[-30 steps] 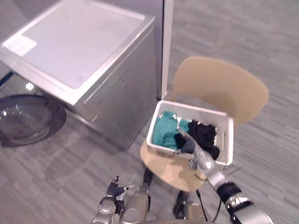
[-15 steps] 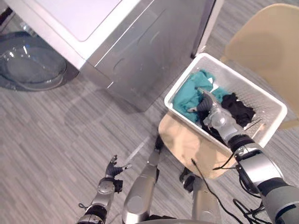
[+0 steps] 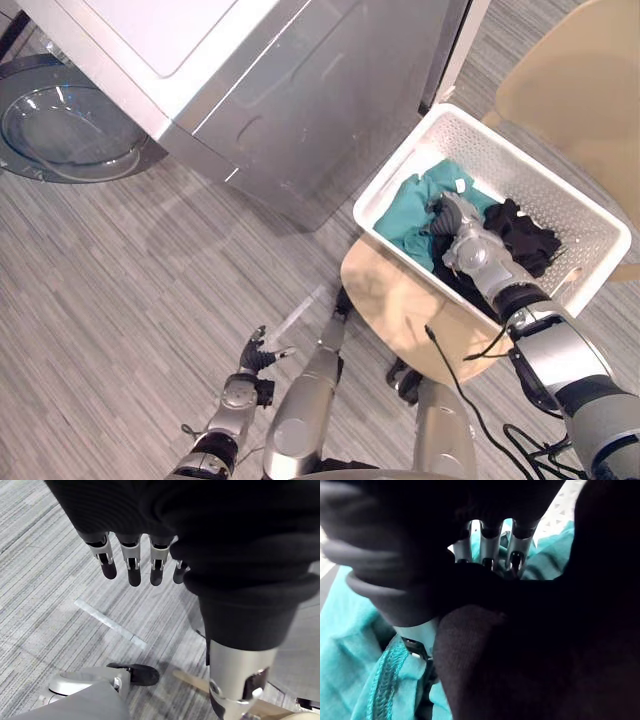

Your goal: Pick up the laundry basket with both hands and put the clothes into the washing machine.

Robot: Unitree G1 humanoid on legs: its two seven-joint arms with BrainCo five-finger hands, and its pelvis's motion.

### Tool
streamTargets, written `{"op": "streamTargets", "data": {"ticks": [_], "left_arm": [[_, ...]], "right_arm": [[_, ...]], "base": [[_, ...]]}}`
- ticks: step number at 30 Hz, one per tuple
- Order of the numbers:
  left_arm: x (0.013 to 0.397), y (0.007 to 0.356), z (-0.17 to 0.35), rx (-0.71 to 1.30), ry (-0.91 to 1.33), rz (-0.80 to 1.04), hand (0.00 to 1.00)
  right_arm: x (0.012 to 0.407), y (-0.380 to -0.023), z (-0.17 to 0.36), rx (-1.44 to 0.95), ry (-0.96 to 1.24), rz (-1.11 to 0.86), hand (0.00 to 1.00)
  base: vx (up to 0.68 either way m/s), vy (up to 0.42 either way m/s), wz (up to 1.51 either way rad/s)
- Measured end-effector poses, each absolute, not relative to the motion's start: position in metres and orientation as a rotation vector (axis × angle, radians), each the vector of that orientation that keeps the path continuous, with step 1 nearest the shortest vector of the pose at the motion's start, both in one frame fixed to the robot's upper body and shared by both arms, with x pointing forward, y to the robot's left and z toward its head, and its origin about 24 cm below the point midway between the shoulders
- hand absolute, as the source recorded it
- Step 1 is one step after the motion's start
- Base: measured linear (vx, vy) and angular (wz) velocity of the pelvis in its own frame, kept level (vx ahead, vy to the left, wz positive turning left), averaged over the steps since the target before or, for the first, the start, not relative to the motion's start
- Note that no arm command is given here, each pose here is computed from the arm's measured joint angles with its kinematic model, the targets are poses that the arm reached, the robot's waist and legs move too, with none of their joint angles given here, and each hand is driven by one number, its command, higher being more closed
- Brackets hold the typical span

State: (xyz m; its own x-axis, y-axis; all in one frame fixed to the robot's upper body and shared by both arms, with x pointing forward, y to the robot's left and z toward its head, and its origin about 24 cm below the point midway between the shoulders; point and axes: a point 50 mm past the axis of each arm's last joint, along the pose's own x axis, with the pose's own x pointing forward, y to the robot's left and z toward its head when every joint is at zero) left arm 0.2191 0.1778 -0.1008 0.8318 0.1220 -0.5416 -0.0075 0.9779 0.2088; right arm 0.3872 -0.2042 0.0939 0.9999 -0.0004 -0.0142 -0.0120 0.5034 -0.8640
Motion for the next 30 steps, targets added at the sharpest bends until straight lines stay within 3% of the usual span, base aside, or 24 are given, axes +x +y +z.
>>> {"op": "streamTargets", "data": {"ticks": [16, 30], "left_arm": [[0.203, 0.173, -0.113, 0.214, 0.665, 0.054, 0.00], [0.151, 0.188, -0.137, 0.207, 0.825, 0.108, 0.00]], "right_arm": [[0.325, -0.173, 0.070, -0.360, -0.154, -0.051, 1.00], [0.299, -0.176, 0.055, -0.247, -0.147, -0.067, 1.00]], "base": [[0.00, -0.035, -0.05], [0.00, -0.012, 0.00]]}}
